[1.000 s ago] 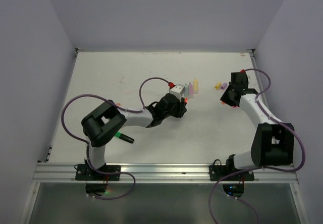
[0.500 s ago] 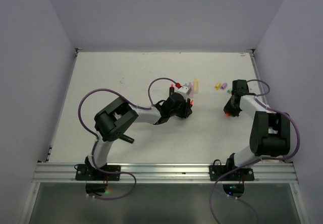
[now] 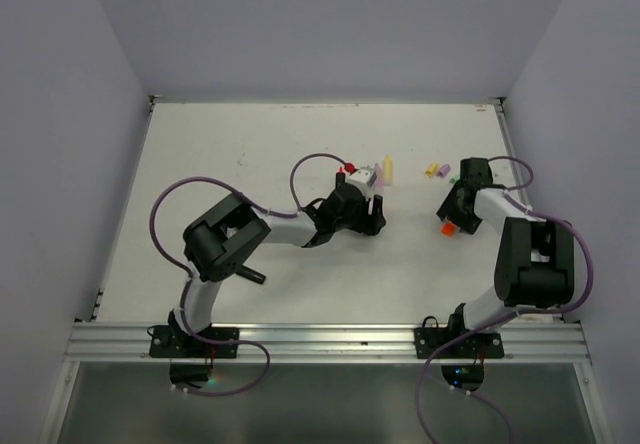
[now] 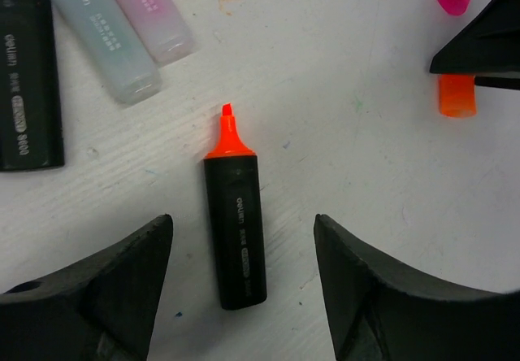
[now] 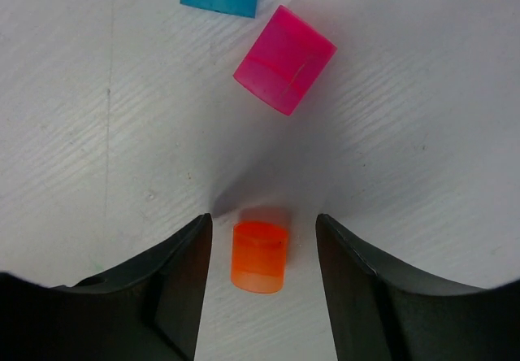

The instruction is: Open the pen caps

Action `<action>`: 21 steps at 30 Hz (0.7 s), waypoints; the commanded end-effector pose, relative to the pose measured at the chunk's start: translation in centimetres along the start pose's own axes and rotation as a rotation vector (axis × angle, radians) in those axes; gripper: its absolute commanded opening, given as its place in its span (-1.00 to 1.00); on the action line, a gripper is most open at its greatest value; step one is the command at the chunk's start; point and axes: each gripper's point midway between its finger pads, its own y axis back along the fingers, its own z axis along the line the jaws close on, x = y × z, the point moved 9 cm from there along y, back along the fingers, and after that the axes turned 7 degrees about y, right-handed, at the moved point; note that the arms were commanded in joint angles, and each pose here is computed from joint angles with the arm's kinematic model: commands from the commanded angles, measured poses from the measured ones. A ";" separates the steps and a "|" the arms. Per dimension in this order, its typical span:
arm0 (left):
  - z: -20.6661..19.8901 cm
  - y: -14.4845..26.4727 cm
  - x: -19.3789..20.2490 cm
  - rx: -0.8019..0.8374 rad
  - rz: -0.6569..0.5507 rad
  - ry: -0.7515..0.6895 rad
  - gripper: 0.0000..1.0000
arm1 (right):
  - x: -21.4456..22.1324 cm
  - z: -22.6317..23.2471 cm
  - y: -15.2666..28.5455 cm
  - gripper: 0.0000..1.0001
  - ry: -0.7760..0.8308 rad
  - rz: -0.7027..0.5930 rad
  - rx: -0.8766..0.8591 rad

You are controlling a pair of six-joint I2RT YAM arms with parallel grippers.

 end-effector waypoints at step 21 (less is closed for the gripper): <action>7.8 21.8 -0.6 -0.430 -0.092 0.102 0.97 | 1.6 12.2 11.8 0.39 0.414 -0.251 -0.530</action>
